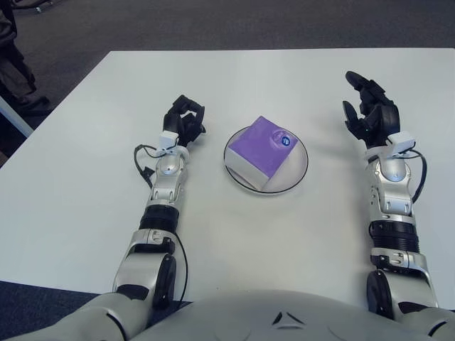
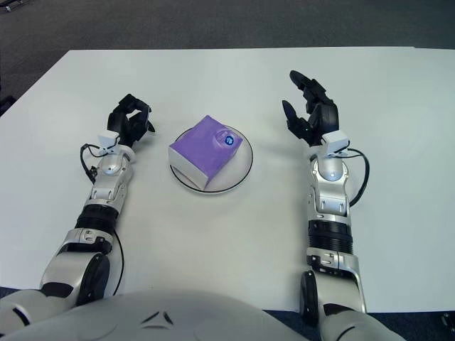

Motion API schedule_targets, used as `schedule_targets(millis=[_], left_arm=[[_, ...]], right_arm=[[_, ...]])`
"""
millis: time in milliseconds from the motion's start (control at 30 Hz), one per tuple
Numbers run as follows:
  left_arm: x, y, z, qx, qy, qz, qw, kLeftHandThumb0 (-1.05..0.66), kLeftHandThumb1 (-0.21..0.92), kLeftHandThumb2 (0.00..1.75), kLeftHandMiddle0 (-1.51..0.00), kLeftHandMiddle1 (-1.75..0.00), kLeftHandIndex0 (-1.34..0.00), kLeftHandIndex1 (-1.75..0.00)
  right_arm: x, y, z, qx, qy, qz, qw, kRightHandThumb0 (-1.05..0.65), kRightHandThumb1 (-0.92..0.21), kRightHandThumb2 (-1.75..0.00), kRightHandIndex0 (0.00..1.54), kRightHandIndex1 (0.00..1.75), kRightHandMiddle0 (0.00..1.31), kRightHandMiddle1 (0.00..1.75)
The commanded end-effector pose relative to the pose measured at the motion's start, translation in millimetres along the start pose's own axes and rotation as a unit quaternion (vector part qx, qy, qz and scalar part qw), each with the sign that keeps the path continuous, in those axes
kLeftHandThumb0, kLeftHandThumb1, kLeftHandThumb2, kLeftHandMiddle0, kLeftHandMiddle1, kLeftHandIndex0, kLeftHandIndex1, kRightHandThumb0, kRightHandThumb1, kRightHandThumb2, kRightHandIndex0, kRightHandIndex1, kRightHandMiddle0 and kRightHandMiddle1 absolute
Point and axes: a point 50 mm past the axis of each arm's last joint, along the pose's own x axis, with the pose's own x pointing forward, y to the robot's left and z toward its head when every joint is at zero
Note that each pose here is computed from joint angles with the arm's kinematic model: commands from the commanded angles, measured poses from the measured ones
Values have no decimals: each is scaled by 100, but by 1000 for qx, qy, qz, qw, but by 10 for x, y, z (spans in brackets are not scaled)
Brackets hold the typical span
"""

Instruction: Put the tissue paper into the plate.

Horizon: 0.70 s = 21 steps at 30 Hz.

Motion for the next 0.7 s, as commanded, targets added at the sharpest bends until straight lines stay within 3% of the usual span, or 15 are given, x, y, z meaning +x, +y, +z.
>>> schedule_targets(millis=[0, 67, 133, 367, 400, 433, 500, 667], left_arm=[[-362, 85, -424, 4, 80, 13, 997, -35, 92, 36, -88, -175, -63, -175], [-365, 83, -414, 5, 74, 11, 997, -35, 92, 36, -88, -175, -63, -175], [-367, 82, -406, 6, 68, 9, 998, -35, 92, 36, -88, -175, -63, -175], [-377, 77, -371, 5, 52, 7, 999, -34, 92, 36, -89, -175, -63, -175], [-379, 75, -366, 5, 50, 6, 999, -34, 92, 36, -89, -175, -63, -175], [-380, 73, -357, 3, 48, 6, 999, -34, 92, 36, -89, -175, -63, -175], [-382, 68, -342, 1, 44, 6, 999, -34, 92, 36, -89, -175, -63, -175], [-391, 60, -316, -4, 37, 5, 999, -33, 92, 35, -89, -175, -63, -175]], right_arm=[[-122, -4, -83, 27, 19, -18, 999, -36, -92, -45, 92, 7, 36, 126], [-156, 6, -112, 30, 24, -19, 999, -35, -92, -43, 94, 8, 32, 147], [-193, 17, -142, 32, 30, -20, 999, -35, -92, -42, 95, 8, 32, 154], [-351, 83, -263, 32, 65, -23, 997, -35, -92, -39, 98, 12, 33, 159], [-370, 95, -277, 31, 71, -23, 997, -28, -92, -37, 89, 34, 33, 159], [-389, 108, -299, 30, 78, -22, 996, -18, -92, -35, 75, 67, 32, 159], [-417, 125, -337, 30, 90, -22, 995, -8, -92, -33, 60, 102, 30, 160], [-464, 136, -416, 32, 106, -21, 994, -2, -92, -32, 51, 121, 29, 163]])
